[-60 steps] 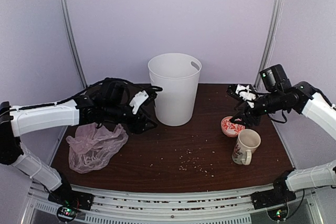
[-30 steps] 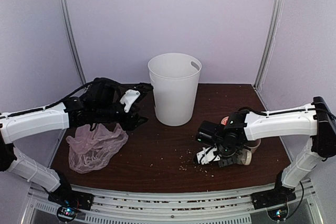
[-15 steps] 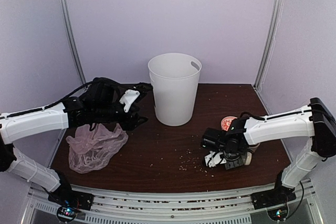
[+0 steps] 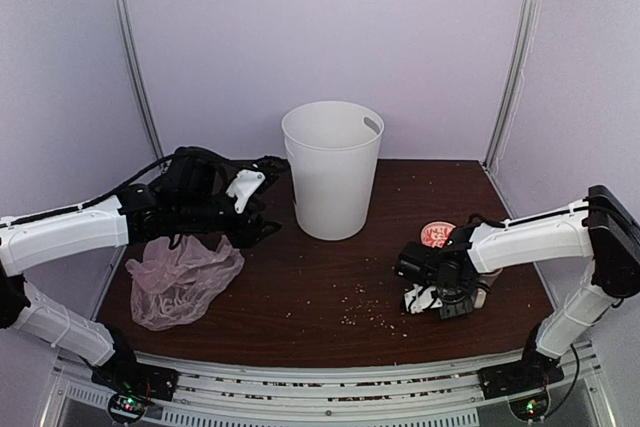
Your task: Put the trash bags into the trash bin
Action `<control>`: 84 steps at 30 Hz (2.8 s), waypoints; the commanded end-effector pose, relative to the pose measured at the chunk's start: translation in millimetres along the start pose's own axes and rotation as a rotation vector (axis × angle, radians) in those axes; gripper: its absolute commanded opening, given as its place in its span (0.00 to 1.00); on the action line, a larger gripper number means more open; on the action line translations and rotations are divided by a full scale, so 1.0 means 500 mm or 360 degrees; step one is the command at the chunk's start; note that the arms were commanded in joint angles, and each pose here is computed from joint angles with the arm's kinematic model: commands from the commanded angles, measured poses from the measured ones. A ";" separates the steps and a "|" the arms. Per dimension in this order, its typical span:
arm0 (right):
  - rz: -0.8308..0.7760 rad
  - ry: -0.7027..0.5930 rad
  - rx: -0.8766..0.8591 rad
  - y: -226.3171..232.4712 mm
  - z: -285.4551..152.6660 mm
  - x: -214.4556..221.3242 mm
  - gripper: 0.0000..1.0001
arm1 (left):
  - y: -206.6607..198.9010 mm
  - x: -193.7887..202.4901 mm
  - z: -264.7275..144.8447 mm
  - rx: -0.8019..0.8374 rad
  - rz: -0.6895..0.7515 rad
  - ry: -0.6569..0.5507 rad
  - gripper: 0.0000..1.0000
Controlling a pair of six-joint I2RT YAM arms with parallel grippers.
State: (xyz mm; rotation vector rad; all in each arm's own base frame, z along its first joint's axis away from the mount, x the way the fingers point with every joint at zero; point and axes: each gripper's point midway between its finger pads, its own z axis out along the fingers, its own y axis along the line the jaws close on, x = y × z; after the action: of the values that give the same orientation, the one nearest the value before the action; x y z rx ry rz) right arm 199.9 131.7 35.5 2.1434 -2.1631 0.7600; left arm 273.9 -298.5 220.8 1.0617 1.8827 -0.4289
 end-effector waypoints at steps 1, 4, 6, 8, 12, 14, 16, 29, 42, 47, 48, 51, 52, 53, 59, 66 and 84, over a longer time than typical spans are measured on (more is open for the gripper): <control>0.0030 0.0072 0.0063 -0.027 0.012 0.032 0.00 | -0.004 -0.012 -0.006 0.0023 0.0013 -0.0042 0.58; 0.0063 0.0102 0.0052 -0.039 0.025 0.053 0.00 | -0.005 -0.013 -0.007 0.0025 0.0013 -0.0046 0.58; 0.0083 0.0123 0.0046 -0.047 0.034 0.068 0.00 | -0.005 -0.015 -0.008 0.0025 0.0013 -0.0049 0.58; 0.0101 0.0130 0.0047 -0.058 0.041 0.081 0.00 | -0.006 -0.016 -0.010 0.0026 0.0012 -0.0052 0.58; 0.0130 0.0148 0.0035 -0.075 0.053 0.106 0.00 | -0.007 -0.018 -0.013 0.0034 0.0011 -0.0059 0.58; 0.0142 0.0164 0.0033 -0.082 0.058 0.115 0.00 | -0.008 -0.017 -0.012 0.0038 0.0012 -0.0058 0.58; 0.0153 0.0174 0.0032 -0.087 0.062 0.124 0.00 | -0.008 -0.018 -0.013 0.0039 0.0010 -0.0059 0.58; 0.0284 -0.0334 -0.0232 -0.092 -0.027 0.041 0.00 | -0.008 -0.014 -0.011 0.0037 0.0012 -0.0048 0.58; 0.0663 -0.1692 -0.0279 -0.244 -0.334 -0.169 0.29 | -0.008 -0.041 -0.029 0.0050 0.0037 -0.0111 0.64; 0.0838 -0.2044 -0.0163 -0.276 -0.398 -0.175 0.54 | 0.083 -0.121 -0.110 -0.0347 -0.0107 -0.0307 0.88; 0.0909 -0.2031 -0.0121 -0.289 -0.391 -0.167 0.56 | 0.109 -0.117 -0.116 -0.0450 -0.0164 -0.0259 0.92; 0.0895 -0.2018 -0.0121 -0.264 -0.361 -0.163 0.63 | 0.159 -0.074 -0.109 -0.0632 -0.0359 0.0028 0.91; 0.0862 -0.2008 -0.0137 -0.250 -0.351 -0.165 0.64 | 0.163 -0.043 -0.094 -0.0666 -0.0408 0.0151 0.90; 0.0840 -0.1993 -0.0140 -0.242 -0.344 -0.165 0.64 | 0.163 -0.014 -0.088 -0.0687 -0.0447 0.0252 0.89; 0.0788 -0.1918 -0.0043 -0.246 -0.333 -0.155 0.65 | 0.086 0.123 -0.040 -0.0388 -0.0303 0.0733 0.86; 0.0708 -0.1910 -0.0023 -0.227 -0.336 -0.163 0.65 | 0.109 0.205 -0.006 -0.0576 -0.0109 0.1005 0.86; 0.0675 -0.1744 0.0015 -0.225 -0.280 -0.167 0.64 | 0.122 0.324 0.029 -0.0711 -0.0010 0.1462 0.70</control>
State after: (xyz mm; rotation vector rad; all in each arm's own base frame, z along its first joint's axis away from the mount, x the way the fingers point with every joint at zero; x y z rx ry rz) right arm 265.0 266.3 176.8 2.4148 -3.0997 -0.7194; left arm 296.5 -177.0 84.4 0.9643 2.5818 0.6713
